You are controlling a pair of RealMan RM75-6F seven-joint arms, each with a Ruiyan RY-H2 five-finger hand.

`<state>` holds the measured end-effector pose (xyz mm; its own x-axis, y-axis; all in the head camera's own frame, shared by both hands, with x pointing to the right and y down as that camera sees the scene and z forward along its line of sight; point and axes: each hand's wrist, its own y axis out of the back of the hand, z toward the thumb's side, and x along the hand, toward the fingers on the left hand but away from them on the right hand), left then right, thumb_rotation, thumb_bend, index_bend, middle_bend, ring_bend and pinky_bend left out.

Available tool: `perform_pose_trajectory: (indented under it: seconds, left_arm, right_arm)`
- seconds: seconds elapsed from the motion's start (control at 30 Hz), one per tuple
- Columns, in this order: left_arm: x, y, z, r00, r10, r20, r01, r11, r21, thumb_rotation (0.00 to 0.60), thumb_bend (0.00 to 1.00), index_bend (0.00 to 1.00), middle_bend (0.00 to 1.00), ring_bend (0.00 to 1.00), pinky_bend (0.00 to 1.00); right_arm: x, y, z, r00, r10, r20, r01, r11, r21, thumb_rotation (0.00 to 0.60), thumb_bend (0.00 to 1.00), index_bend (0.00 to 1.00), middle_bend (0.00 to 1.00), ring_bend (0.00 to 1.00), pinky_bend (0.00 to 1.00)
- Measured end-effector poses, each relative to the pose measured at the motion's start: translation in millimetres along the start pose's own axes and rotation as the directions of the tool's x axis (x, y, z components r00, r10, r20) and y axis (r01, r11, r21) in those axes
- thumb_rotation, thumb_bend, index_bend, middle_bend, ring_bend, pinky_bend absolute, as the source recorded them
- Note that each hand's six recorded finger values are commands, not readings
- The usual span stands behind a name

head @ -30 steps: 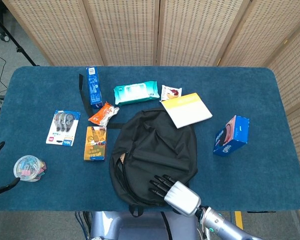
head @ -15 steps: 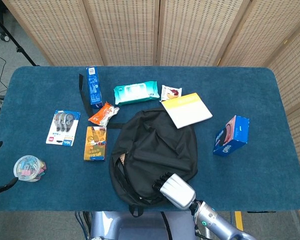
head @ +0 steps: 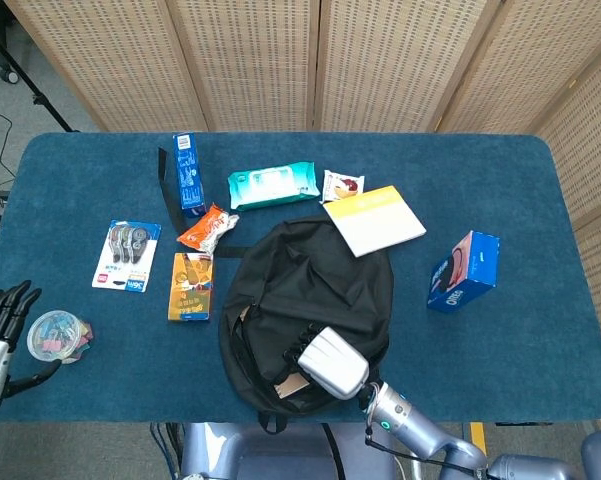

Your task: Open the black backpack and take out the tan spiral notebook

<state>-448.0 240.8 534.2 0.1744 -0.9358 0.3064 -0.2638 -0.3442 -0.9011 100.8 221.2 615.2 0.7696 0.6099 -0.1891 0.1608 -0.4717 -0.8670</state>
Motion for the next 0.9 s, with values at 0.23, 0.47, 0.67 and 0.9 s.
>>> perform_pose_trajectory:
  seconds: [0.23,0.47,0.67,0.9]
  left_arm:
    - [8,-21,38,0.974,-0.063,0.216,0.077,0.995,-0.058,0.600,0.15,0.00,0.00,0.00,0.00]
    - [17,-43,83,0.891,-0.116,0.439,0.164,0.984,-0.072,0.600,0.17,0.00,0.00,0.00,0.01]
    - [27,-59,113,0.828,-0.149,0.541,0.214,0.975,-0.059,0.600,0.18,0.06,0.00,0.00,0.07]
    - [41,-77,136,0.774,-0.200,0.601,0.252,0.968,-0.002,0.600,0.18,0.06,0.00,0.00,0.07]
  right_arm:
    - [-28,21,-24,0.990,-0.038,0.134,0.047,0.997,-0.064,0.600,0.67,0.67,0.69,0.63,0.54]
    - [-53,39,-61,0.940,-0.045,0.339,0.064,0.997,-0.045,0.600,0.67,0.67,0.69,0.63,0.54]
    - [-66,49,-72,0.901,-0.030,0.433,0.047,0.998,-0.028,0.600,0.67,0.68,0.69,0.63,0.54]
    - [-74,57,-73,0.871,-0.018,0.490,0.052,0.997,-0.057,0.600,0.67,0.68,0.69,0.63,0.54]
